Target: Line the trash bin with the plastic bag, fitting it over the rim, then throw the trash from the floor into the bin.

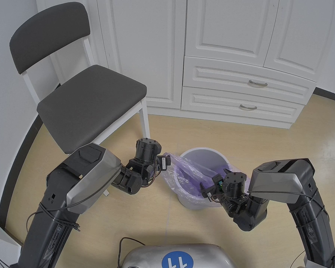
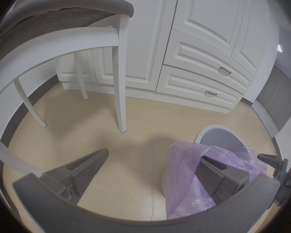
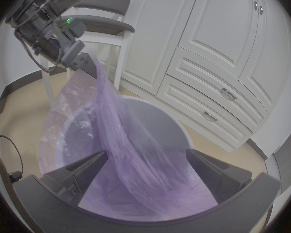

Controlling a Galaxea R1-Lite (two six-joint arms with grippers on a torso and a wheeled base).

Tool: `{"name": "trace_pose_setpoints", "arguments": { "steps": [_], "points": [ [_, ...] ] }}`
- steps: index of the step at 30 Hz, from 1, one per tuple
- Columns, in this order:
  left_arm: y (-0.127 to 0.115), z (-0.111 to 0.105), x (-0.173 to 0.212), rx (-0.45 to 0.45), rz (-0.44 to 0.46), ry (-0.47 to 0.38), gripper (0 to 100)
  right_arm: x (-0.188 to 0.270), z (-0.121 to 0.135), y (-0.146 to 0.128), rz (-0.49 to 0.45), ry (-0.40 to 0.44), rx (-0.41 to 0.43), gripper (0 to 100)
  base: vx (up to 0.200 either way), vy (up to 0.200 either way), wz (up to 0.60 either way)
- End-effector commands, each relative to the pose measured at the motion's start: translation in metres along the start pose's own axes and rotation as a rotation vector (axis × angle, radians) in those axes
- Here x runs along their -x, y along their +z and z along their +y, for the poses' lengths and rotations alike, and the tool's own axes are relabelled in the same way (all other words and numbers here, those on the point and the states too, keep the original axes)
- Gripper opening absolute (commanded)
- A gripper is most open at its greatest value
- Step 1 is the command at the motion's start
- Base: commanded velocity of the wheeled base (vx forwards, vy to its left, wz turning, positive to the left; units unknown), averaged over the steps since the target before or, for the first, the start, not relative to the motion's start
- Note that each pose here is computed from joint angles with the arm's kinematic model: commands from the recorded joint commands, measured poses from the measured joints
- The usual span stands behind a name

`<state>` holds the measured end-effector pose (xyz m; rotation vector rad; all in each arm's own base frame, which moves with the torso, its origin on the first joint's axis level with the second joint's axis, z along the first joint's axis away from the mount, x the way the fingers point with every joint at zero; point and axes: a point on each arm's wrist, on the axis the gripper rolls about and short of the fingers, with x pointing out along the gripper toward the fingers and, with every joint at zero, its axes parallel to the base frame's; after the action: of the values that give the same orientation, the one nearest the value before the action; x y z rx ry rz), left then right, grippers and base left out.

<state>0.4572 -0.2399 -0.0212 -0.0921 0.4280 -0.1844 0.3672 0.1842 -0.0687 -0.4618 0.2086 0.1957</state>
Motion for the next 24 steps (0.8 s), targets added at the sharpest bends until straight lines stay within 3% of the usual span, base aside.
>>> {"name": "trace_pose_setpoints", "arguments": {
  "steps": [1,15,16,24],
  "points": [
    [-0.001,0.000,0.000,0.000,0.001,0.000,100,0.000,-0.015,0.005,0.007,-0.019,-0.007,100,0.000,0.000,0.00],
    [0.000,0.000,0.000,0.001,-0.001,0.000,100,0.002,-0.010,-0.006,0.043,0.029,0.004,100,0.000,0.000,0.00],
    [0.000,0.000,0.000,0.001,-0.001,0.002,100,0.001,-0.010,-0.005,0.040,0.028,0.003,0,0.000,0.000,0.00],
    [-0.001,0.000,0.000,0.000,0.001,0.001,100,-0.004,-0.028,0.014,-0.013,-0.017,-0.053,0,0.000,0.000,0.00]
  ]
}}
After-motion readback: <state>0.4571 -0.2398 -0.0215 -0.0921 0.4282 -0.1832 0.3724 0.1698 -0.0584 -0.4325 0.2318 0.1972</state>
